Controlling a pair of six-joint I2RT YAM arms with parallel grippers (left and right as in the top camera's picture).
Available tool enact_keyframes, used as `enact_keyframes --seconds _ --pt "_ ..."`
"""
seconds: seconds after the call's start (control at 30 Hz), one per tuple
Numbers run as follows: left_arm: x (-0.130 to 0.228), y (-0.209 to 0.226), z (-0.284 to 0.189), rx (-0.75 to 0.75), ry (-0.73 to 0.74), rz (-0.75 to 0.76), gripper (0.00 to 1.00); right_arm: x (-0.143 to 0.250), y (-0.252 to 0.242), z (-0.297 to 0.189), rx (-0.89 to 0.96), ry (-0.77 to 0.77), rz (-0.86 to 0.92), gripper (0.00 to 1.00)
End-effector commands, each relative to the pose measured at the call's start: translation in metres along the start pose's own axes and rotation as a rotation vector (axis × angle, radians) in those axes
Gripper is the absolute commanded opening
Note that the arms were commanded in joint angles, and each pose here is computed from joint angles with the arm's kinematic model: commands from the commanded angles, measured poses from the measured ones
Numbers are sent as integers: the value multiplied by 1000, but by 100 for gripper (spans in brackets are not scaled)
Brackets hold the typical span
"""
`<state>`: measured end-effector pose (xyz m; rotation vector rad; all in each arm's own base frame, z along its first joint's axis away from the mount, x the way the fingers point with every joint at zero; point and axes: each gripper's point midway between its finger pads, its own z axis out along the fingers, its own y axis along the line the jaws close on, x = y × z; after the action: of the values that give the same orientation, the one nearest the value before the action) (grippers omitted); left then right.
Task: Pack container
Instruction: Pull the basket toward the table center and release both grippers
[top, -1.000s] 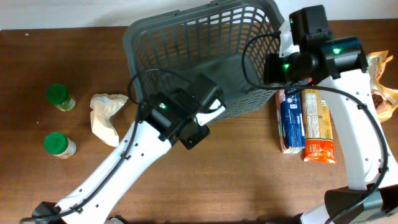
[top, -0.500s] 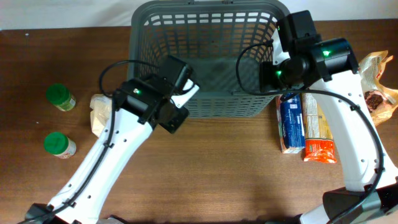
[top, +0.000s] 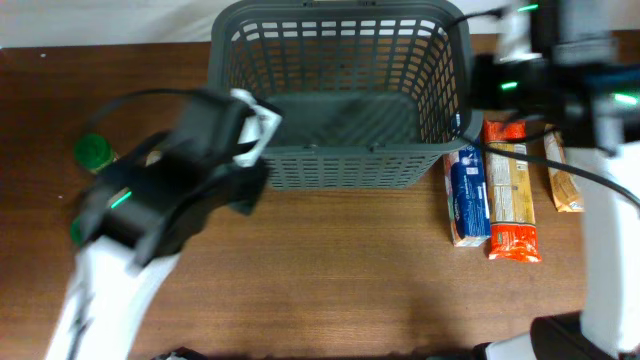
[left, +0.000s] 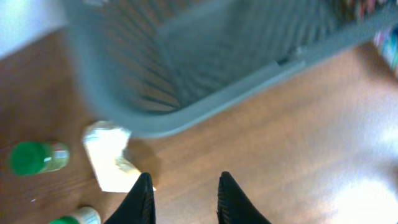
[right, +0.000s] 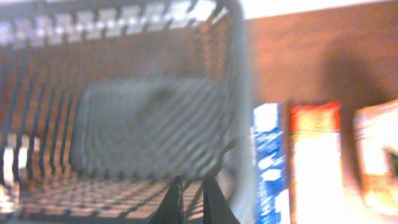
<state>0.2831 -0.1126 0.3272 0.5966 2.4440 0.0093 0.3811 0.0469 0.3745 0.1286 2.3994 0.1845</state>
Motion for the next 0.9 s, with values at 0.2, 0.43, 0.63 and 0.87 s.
enact_keyframes --seconds 0.2,0.43,0.63,0.87 --pt "17 65 -55 -207 -109 -192 39 4 -92 27 189 75 162 4" --pt "23 82 -54 -249 -91 -244 40 14 -99 97 171 199 175 4" --pt "29 95 -55 -282 -80 -284 41 16 -81 146 27 253 197 4" --pt "36 106 -54 -310 -56 -320 43 2 -53 156 -120 210 176 4"
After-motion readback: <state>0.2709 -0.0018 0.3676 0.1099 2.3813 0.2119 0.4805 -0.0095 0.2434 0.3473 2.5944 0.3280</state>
